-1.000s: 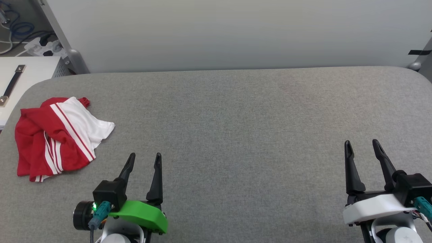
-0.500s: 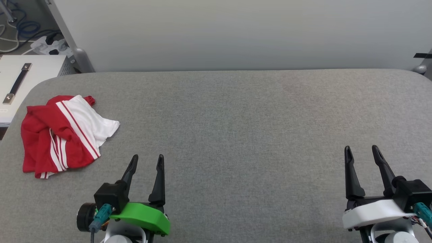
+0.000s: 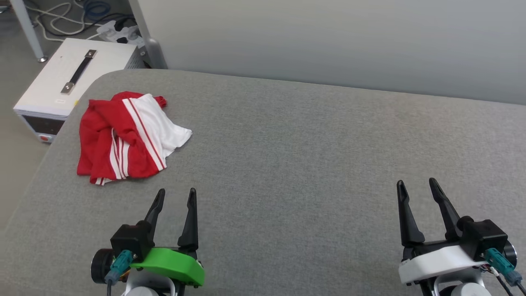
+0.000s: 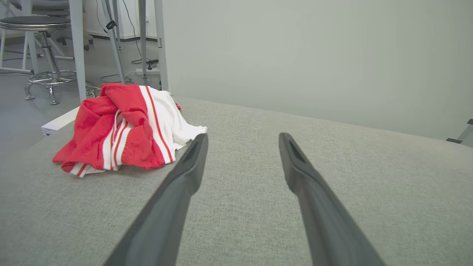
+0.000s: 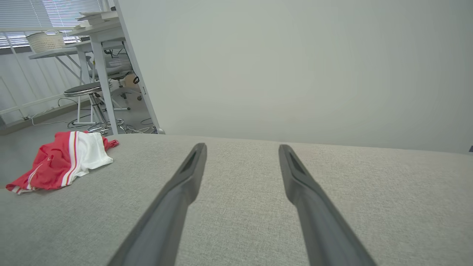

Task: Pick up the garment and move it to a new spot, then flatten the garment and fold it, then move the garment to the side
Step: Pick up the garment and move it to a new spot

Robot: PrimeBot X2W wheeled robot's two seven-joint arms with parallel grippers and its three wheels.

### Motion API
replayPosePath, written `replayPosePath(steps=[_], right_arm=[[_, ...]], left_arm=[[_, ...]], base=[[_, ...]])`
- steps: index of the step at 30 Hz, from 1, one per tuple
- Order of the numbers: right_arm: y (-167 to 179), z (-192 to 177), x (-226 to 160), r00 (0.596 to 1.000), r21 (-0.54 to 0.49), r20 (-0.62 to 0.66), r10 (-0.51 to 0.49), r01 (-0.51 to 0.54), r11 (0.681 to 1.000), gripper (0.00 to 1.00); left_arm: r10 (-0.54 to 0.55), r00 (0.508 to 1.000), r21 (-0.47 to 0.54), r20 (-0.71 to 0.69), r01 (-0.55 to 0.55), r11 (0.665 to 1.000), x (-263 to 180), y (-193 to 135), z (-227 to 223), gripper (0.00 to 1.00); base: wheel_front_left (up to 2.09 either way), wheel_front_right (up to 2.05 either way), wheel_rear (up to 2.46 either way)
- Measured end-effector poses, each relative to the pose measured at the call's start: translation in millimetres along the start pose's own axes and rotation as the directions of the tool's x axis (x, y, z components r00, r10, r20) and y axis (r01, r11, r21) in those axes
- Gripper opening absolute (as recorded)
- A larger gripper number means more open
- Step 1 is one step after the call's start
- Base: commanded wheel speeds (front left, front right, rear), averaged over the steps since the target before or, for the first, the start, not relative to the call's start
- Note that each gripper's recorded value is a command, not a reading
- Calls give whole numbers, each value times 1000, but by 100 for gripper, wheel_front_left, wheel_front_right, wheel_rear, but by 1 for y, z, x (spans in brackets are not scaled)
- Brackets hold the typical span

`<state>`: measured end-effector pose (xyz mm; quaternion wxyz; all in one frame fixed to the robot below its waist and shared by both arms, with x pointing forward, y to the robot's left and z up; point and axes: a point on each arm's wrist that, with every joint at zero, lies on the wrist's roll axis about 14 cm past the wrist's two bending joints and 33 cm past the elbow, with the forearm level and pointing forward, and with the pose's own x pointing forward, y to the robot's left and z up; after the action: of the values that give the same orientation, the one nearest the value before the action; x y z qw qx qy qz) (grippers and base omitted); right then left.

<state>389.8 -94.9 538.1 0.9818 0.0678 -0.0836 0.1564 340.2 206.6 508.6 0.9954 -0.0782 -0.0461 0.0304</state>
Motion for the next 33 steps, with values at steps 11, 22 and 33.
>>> replayPosePath(steps=[11, 22, 33], right_arm=[[56, -10, 20, 985, 36, -15, 170, -169, 985, 100], [94, -16, 29, 960, 57, -24, 280, -279, 959, 100], [105, -26, 31, 949, 73, -50, 312, -308, 949, 100]], left_arm=[[141, 989, 19, 34, -142, 990, -30, 44, 13, 100], [226, 973, 23, 54, -227, 974, -56, 68, 20, 100], [256, 966, 34, 50, -257, 966, -62, 77, 20, 100]], base=[[0, 0, 0], [0, 0, 0], [0, 0, 0]])
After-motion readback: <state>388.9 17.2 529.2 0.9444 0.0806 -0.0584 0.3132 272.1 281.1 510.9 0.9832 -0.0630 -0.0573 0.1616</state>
